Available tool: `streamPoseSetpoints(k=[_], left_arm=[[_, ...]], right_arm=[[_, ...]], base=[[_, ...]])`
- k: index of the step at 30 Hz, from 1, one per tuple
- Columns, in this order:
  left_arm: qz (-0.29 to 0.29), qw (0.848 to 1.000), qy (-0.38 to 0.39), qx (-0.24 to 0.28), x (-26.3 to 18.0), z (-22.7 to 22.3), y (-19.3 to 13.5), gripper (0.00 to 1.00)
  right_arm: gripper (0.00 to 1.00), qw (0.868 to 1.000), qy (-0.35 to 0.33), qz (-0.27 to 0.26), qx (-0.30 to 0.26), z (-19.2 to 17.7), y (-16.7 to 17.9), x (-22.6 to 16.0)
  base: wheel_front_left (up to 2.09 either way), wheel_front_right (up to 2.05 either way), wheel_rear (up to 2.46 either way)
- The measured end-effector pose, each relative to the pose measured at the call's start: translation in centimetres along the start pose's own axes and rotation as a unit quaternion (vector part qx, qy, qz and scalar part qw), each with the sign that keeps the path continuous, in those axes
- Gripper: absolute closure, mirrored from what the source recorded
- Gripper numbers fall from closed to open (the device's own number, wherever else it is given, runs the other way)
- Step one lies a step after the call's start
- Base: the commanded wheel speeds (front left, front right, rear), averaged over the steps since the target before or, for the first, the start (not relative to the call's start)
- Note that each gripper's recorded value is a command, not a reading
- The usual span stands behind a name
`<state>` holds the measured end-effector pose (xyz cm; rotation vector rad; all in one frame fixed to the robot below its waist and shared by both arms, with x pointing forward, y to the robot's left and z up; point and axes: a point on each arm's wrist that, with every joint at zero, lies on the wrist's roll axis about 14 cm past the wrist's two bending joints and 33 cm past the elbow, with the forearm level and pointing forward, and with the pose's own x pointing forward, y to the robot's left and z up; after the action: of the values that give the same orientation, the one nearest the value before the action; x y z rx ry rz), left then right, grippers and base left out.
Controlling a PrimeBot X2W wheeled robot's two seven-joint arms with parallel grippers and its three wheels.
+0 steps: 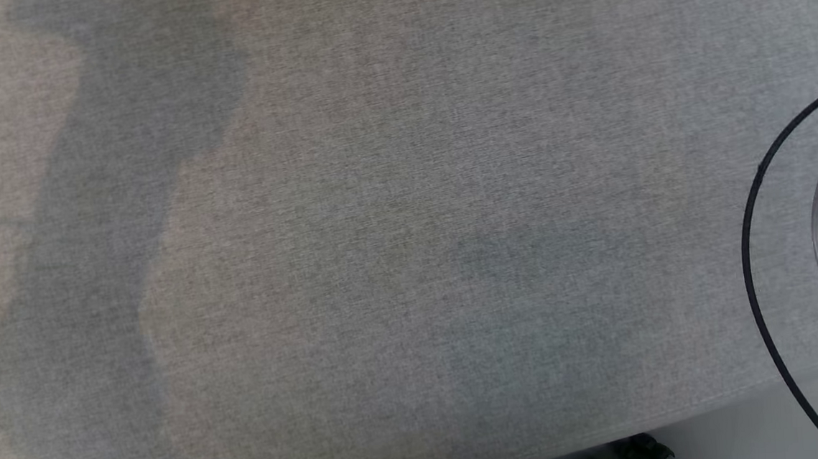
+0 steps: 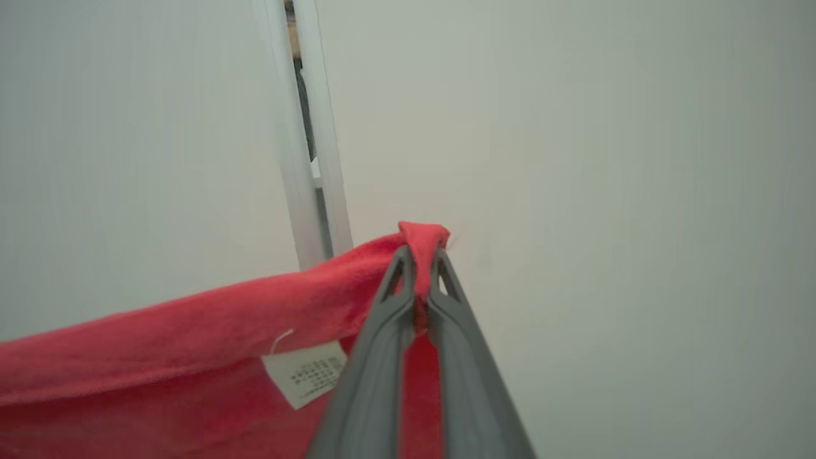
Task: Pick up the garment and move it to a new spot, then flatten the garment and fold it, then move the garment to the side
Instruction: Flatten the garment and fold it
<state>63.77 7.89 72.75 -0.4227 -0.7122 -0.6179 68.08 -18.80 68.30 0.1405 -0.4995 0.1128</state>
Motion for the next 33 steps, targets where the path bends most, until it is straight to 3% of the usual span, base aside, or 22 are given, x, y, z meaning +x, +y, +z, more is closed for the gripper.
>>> streamPoseSetpoints(k=[3,6,11,17,21,23,33], left_arm=[[0.017,0.997,0.074,-0.018,-3.7,-4.6,0.3,1.0],[0.05,0.991,0.118,-0.046,-7.5,-7.2,0.3,1.0],[0.123,0.967,0.197,-0.104,-15.8,-10.6,-1.3,1.0],[0.204,0.919,0.291,-0.172,-26.0,-11.9,-5.6,1.0],[0.245,0.887,0.321,-0.226,-30.4,-11.1,-8.7,1.0],[0.249,0.869,0.346,-0.251,-32.1,-10.4,-10.5,1.0],[0.292,0.823,0.396,-0.284,-38.3,-6.2,-13.7,1.0]], right_arm=[[1.0,0.997,0.079,-0.003,-0.006,-6.1,-0.3,-3.0],[1.0,0.985,0.172,-0.011,-0.012,-11.9,-1.1,-7.9],[1.0,0.959,0.278,-0.05,0.008,-16.8,-2.8,-16.3],[1.0,0.939,0.33,-0.097,0.028,-16.8,-4.3,-23.3],[1.0,0.926,0.368,-0.087,0.0,-16.3,-4.6,-27.0],[1.0,0.926,0.368,-0.09,-0.005,-15.3,-4.8,-27.8],[1.0,0.914,0.396,-0.091,-0.008,-13.3,-3.3,-32.5]], base=[[0.0,0.0,0.0],[0.0,0.0,0.0],[0.0,0.0,0.0],[0.0,0.0,0.0],[0.0,0.0,0.0],[0.0,0.0,0.0],[0.0,0.0,0.0]])
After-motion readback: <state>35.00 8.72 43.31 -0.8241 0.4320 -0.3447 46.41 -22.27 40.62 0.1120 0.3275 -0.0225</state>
